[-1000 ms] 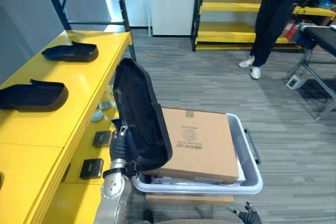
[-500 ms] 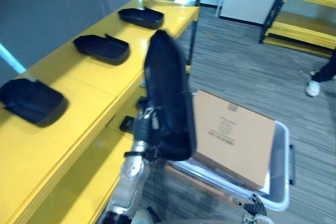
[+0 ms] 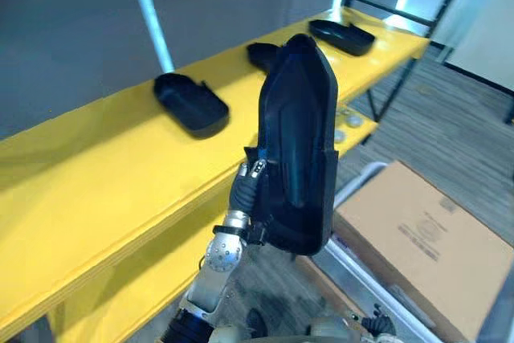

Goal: Walk over and take plastic housings, then place them on the shelf

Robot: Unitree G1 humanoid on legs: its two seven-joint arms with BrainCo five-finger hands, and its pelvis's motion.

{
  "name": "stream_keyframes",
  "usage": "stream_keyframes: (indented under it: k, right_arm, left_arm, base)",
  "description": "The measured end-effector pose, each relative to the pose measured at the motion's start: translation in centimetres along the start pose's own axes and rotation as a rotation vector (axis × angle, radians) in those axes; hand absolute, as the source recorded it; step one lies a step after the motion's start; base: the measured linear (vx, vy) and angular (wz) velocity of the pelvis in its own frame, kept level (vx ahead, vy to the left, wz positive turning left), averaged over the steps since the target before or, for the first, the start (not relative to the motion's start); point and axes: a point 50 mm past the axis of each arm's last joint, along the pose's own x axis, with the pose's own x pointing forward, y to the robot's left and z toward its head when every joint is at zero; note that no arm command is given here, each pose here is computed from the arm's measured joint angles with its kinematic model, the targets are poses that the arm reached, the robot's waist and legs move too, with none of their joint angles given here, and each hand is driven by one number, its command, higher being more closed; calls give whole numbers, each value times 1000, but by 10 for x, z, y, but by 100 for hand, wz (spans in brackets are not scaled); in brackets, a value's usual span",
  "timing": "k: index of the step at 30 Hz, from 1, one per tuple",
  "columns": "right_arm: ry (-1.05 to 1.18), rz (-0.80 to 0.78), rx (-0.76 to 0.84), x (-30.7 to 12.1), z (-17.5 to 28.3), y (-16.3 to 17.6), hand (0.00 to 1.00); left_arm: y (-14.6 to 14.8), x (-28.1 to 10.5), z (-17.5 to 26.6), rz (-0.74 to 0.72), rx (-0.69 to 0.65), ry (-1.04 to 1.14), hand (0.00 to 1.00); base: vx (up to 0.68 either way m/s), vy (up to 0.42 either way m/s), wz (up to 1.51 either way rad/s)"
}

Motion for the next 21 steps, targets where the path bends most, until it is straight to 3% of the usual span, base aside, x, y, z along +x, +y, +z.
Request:
stream_keyframes:
  k: [3,6,14,21]
  right_arm:
    - [79,25,-3,-8,-24,-1,0]
    - [49,9,-17,-5,-16,-11,0]
    - [38,45,-72,-8,-17,-5,0]
    - [-20,53,-96,-1,2,-2,0]
  left_arm:
    - [2,-8,-3,46,-21,13,100]
    - [11,-20,-6,86,-25,38,100]
    - [15,-30,-8,60,-36,68,100]
    - [15,-27,-8,42,-21,62,100]
  base:
    - [258,-96,133]
    - [287,-107,73]
    - [245,-61,2]
    - [84,113,7]
